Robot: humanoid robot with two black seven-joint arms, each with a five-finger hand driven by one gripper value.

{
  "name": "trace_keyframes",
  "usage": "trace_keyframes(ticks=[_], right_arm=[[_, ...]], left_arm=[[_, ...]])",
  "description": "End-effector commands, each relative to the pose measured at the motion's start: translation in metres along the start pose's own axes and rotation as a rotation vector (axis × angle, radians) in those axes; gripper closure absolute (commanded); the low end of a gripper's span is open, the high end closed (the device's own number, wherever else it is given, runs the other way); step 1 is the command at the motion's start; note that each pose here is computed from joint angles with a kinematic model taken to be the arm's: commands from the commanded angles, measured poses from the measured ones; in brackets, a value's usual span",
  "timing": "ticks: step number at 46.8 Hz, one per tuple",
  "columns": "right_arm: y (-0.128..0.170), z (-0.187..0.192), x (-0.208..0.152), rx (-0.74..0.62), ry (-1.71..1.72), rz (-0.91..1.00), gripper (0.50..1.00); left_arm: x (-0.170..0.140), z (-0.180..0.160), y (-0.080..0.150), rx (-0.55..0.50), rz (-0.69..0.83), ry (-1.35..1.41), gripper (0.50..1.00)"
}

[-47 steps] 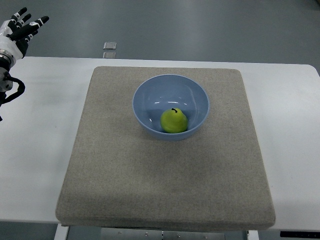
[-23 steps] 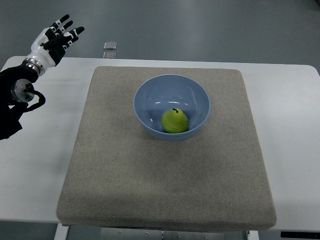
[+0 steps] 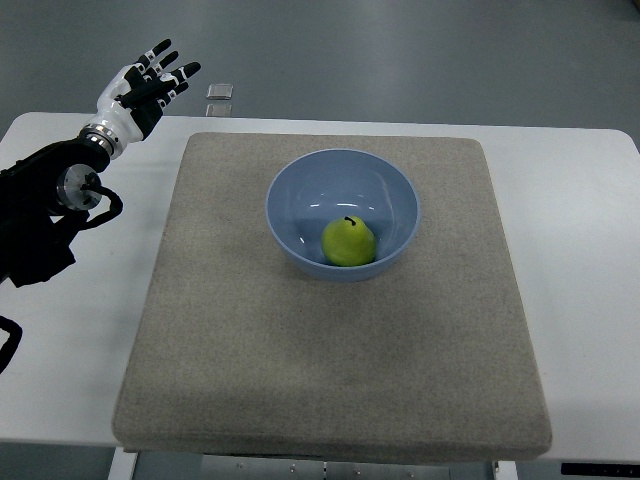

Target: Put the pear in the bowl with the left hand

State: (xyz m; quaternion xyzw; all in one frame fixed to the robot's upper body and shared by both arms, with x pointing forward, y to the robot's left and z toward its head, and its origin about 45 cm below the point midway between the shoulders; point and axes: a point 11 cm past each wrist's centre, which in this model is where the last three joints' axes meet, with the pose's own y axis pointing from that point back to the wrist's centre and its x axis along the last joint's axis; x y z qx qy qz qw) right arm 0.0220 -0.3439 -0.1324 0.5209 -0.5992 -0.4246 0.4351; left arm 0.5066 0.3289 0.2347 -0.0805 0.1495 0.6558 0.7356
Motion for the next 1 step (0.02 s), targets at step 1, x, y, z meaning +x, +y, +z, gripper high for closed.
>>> trace_keyframes(ticks=[1], right_arm=[[0.0002, 0.0009, 0.0000, -0.001, -0.002, 0.000, 0.574]], left_arm=[[-0.0037, -0.0030, -0.0009, 0.003, -0.004, 0.001, 0.508]])
